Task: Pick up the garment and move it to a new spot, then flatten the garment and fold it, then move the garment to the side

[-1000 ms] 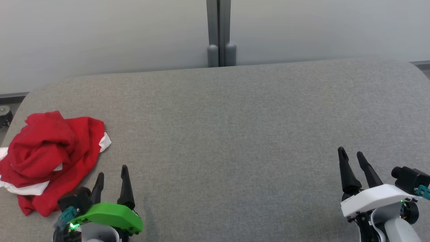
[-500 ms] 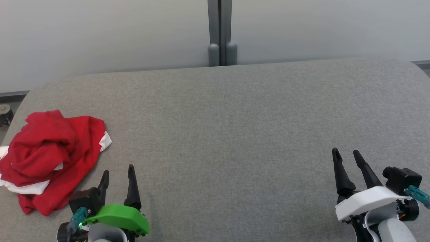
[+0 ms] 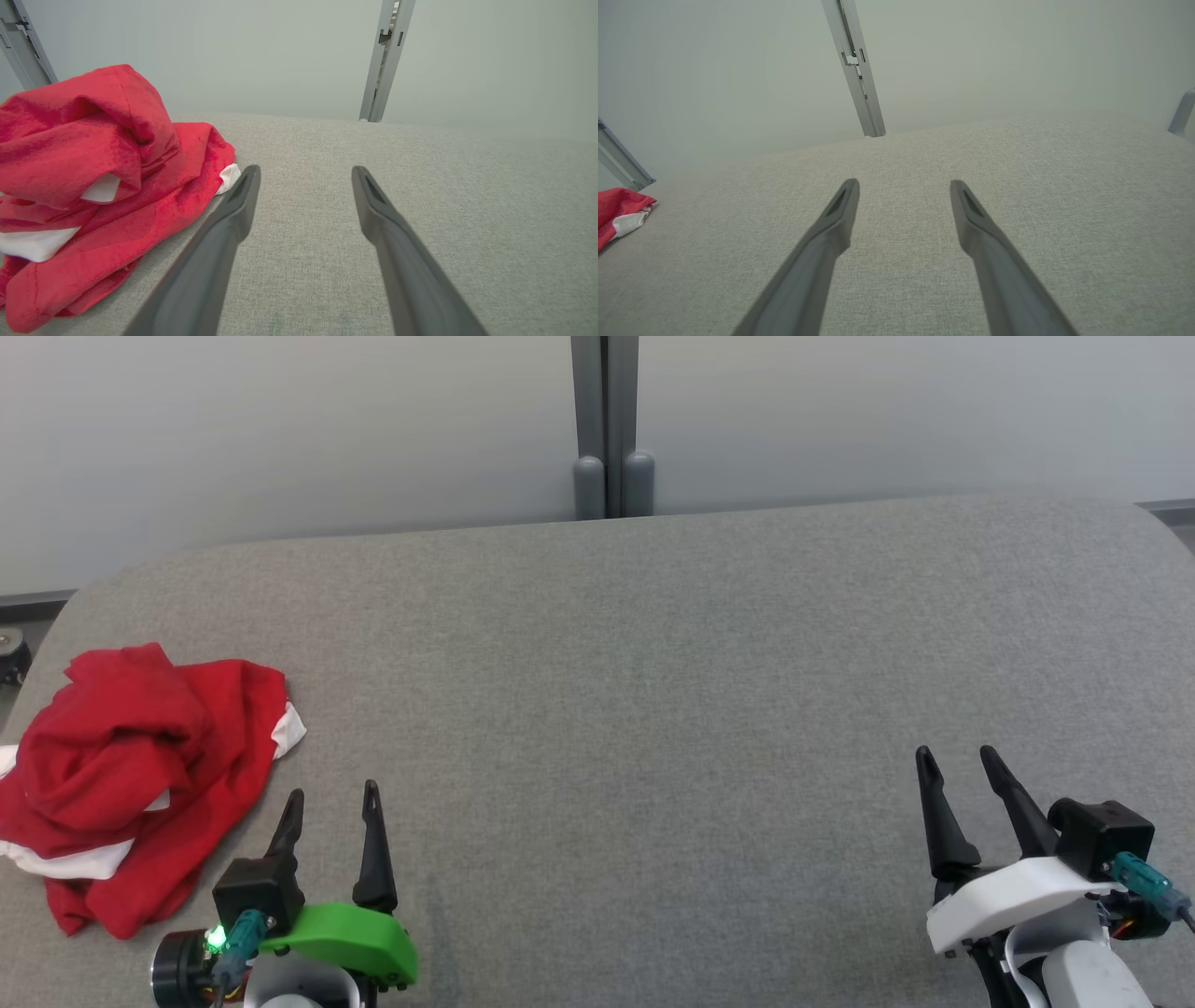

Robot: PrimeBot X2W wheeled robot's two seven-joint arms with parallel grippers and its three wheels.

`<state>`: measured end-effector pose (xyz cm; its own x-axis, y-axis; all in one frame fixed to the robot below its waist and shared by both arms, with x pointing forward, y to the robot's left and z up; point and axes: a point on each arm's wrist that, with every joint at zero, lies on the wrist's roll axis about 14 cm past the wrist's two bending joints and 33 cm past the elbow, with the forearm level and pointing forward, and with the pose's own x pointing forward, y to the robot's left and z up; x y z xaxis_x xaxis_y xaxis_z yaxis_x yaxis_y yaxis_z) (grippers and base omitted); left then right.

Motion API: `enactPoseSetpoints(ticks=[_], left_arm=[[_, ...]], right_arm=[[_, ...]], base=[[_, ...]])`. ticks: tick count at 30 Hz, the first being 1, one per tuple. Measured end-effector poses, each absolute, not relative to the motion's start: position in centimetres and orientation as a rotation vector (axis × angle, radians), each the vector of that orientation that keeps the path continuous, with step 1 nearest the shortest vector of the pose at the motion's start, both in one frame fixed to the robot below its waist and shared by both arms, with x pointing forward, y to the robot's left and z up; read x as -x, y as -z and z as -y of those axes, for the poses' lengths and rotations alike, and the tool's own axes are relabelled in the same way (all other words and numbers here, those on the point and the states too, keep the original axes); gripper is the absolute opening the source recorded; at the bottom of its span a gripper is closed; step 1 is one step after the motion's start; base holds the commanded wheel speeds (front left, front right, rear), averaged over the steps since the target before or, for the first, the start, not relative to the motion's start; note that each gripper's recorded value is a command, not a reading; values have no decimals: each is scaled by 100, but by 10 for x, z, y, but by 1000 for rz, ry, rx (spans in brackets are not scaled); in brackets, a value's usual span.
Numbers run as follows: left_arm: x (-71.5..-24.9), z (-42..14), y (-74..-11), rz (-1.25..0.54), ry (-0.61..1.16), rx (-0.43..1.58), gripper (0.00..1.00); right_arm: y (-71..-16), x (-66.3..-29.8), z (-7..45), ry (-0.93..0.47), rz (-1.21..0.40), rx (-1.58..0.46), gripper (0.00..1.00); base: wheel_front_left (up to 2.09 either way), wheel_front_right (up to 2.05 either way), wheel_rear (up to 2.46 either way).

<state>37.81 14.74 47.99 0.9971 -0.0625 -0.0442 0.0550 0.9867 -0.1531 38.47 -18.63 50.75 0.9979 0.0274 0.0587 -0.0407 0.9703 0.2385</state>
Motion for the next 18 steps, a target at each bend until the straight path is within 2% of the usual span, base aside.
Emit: enactPoseSetpoints(ticks=[6,12,18], left_arm=[[-381,-149,-491,-4,51,142,100],[-376,-151,-479,-33,46,110,100],[-366,-177,-467,-61,-34,115,100]], right_arm=[[-530,-388,188,-40,132,-194,100],[-515,-385,183,-52,90,-158,100],[-504,-392,157,-141,58,-106,100]], base=[[0,0,0],[0,0,0],[0,0,0]])
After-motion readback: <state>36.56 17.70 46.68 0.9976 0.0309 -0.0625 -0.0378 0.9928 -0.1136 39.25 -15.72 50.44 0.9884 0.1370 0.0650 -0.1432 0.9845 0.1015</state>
